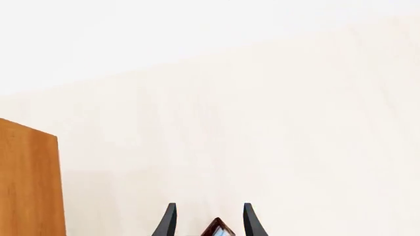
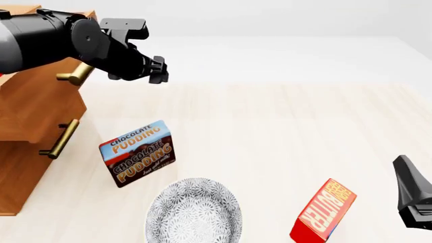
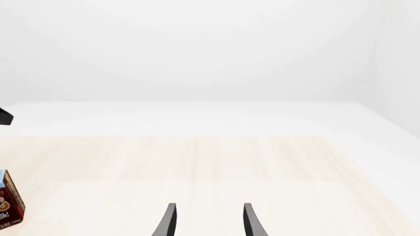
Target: Put the butter at the front in the top drawer of the cabinet and close it.
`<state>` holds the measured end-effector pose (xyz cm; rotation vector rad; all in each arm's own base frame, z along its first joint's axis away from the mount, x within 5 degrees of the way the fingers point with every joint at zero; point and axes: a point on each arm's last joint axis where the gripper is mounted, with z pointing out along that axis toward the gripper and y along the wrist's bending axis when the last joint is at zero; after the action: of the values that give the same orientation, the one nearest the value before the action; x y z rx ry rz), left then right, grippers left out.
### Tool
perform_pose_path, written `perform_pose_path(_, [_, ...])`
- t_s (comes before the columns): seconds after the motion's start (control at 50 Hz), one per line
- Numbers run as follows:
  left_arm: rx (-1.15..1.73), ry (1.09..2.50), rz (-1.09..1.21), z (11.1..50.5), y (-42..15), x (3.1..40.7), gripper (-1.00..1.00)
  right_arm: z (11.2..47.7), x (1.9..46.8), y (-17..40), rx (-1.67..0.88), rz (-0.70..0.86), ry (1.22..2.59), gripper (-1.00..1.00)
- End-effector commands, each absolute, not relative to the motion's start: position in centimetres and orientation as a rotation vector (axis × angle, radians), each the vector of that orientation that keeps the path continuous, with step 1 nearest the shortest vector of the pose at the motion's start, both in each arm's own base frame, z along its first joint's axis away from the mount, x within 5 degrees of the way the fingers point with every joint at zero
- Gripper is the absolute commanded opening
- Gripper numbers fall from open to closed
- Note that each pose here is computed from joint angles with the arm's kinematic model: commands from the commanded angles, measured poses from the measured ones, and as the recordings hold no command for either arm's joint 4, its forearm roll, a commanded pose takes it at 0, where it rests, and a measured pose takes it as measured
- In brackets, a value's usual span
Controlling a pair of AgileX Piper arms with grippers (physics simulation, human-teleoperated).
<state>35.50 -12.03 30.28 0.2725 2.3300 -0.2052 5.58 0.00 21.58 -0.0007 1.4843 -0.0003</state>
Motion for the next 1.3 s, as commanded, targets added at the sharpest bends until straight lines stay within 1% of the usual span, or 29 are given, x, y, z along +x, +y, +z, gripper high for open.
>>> perform_pose_path(0.02, [0.200, 2.345, -0.188, 29.8, -10.1, 35.5, 1.00, 21.6, 5.6, 0.0, 0.000, 0.000, 1.484, 1.00])
perform_pose_path(0.16, [0.186, 2.348, -0.187, 29.7, -9.8, 35.4, 1.00, 21.6, 5.6, 0.0, 0.000, 0.000, 1.484, 1.00])
perform_pose_path(0.44, [0.096, 2.320, -0.163, 30.6, -7.2, 35.3, 1.00, 21.6, 5.6, 0.0, 0.000, 0.000, 1.484, 1.00])
perform_pose_path(0.72, [0.023, 2.334, -0.131, 29.9, -4.9, 34.9, 1.00, 21.6, 5.6, 0.0, 0.000, 0.000, 1.484, 1.00])
perform_pose_path(1.08, [-0.046, 2.350, -0.114, 28.7, -3.4, 34.9, 1.00, 21.6, 5.6, 0.0, 0.000, 0.000, 1.484, 1.00])
perform_pose_path(1.3, [-0.090, 2.330, -0.105, 29.2, -2.3, 34.5, 1.00, 21.6, 5.6, 0.0, 0.000, 0.000, 1.484, 1.00])
